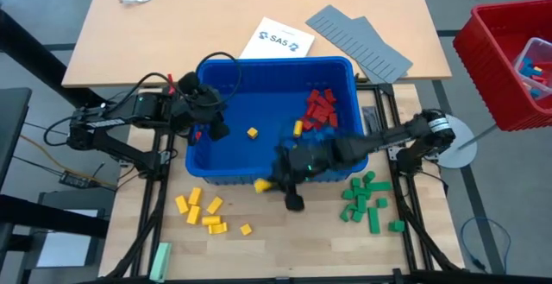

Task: Sort blocks
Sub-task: Remove the yellow block from the blue bin

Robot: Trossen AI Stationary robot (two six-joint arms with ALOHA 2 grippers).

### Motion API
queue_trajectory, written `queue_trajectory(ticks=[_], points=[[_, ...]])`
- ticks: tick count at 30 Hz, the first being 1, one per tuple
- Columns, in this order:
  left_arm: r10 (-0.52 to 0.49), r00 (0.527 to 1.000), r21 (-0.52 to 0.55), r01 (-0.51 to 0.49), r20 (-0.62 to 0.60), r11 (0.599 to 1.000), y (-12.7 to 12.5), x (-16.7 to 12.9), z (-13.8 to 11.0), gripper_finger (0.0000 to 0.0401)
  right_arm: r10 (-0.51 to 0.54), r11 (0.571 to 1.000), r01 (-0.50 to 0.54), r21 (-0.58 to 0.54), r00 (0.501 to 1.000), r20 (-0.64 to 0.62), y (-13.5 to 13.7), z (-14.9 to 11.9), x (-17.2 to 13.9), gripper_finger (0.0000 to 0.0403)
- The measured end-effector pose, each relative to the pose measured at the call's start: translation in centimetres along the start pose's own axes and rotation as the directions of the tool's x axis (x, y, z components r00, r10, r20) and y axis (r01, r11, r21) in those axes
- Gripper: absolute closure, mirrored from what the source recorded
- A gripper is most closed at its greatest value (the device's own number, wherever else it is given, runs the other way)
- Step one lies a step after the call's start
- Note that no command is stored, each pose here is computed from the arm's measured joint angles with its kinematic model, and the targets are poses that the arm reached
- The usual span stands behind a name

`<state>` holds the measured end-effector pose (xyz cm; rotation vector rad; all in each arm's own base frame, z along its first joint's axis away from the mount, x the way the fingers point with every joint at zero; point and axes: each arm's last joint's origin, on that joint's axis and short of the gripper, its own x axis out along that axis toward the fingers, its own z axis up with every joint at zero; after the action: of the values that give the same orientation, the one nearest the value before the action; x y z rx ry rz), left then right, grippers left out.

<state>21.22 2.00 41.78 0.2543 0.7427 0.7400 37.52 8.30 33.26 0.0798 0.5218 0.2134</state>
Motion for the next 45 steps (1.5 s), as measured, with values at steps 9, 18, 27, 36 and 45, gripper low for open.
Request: queue_trajectory(ticks=[9, 18, 27, 36, 45], points=[[0.0, 1.0, 0.01, 0.0, -0.014, 1.0, 0.0, 0.0, -0.2, 0.0182, 0.13, 0.991, -0.125, 0.038, 0.975, -0.183, 5.4, -4.7, 5.6, 0.0353], [-0.005, 1.0, -0.017, 0.005, -0.01, 1.0, 0.0, 0.0, -0.1, 0.0182, 0.023, 0.991, -0.065, -0.118, 0.945, -0.325, 4.0, -10.4, 12.3, 0.0353], [-0.007, 1.0, -0.016, 0.007, -0.013, 1.0, -0.1, 0.1, -0.1, 0.0182, 0.064, 0.993, -0.091, -0.075, 0.95, -0.304, 2.0, -11.8, 14.8, 0.0335], [-0.008, 1.0, -0.013, 0.007, -0.015, 1.0, -0.2, 0.1, -0.1, 0.0182, 0.034, 0.991, -0.065, -0.114, 0.965, -0.26, 1.0, -11.2, 15.0, 0.0255], [-0.055, 0.998, 0.0, 0.055, -0.03, 0.998, -0.3, 0.1, -0.2, 0.0183, -0.017, 0.976, -0.019, -0.218, 0.986, -0.164, 1.9, -6.6, 10.0, 0.02]])
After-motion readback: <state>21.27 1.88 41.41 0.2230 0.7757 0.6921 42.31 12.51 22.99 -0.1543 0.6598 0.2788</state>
